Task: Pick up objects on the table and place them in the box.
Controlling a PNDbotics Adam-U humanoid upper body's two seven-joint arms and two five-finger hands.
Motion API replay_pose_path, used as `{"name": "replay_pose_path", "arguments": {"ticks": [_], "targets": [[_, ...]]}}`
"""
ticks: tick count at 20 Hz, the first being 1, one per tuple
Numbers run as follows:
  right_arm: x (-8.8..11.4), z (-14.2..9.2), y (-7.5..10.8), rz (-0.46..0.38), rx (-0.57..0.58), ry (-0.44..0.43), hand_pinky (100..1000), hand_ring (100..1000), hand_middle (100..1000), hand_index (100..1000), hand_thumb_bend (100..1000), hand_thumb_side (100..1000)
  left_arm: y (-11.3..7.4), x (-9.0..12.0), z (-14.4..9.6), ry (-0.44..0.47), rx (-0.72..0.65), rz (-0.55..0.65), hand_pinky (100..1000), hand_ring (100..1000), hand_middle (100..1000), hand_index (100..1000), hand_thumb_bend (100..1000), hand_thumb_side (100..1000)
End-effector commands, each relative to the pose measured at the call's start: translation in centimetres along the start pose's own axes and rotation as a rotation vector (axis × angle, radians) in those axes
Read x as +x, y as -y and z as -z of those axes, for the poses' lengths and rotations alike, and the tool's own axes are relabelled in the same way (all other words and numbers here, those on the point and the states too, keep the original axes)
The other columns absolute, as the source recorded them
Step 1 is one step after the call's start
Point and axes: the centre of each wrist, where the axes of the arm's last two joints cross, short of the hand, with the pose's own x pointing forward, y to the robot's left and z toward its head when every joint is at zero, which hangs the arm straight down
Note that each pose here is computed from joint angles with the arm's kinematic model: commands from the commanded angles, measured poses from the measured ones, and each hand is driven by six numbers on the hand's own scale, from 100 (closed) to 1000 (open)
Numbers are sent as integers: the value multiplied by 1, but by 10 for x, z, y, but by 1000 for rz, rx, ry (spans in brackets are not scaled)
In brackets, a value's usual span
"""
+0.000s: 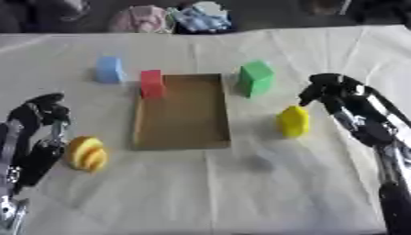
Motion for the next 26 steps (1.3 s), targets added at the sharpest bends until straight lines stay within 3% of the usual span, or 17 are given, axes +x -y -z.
{"name": "replay_pose_path", "arguments": {"ticks": [1, 15, 26], "targets": [[8, 4, 4, -25, 5, 21, 843, 650, 656, 825, 100, 436, -8, 5, 2, 26, 4, 28, 688, 554, 581, 792, 100, 624], [9, 5, 4, -26, 8, 23, 843, 650, 656, 825, 100, 432, -12, 4, 2, 36, -10, 53, 691, 559, 586, 796, 100, 602], [8, 4, 6, -35, 13, 15, 843, 649, 656, 825, 100, 431, -46, -7, -10, 59, -276, 418, 714, 598, 632, 833, 100, 472]]}}
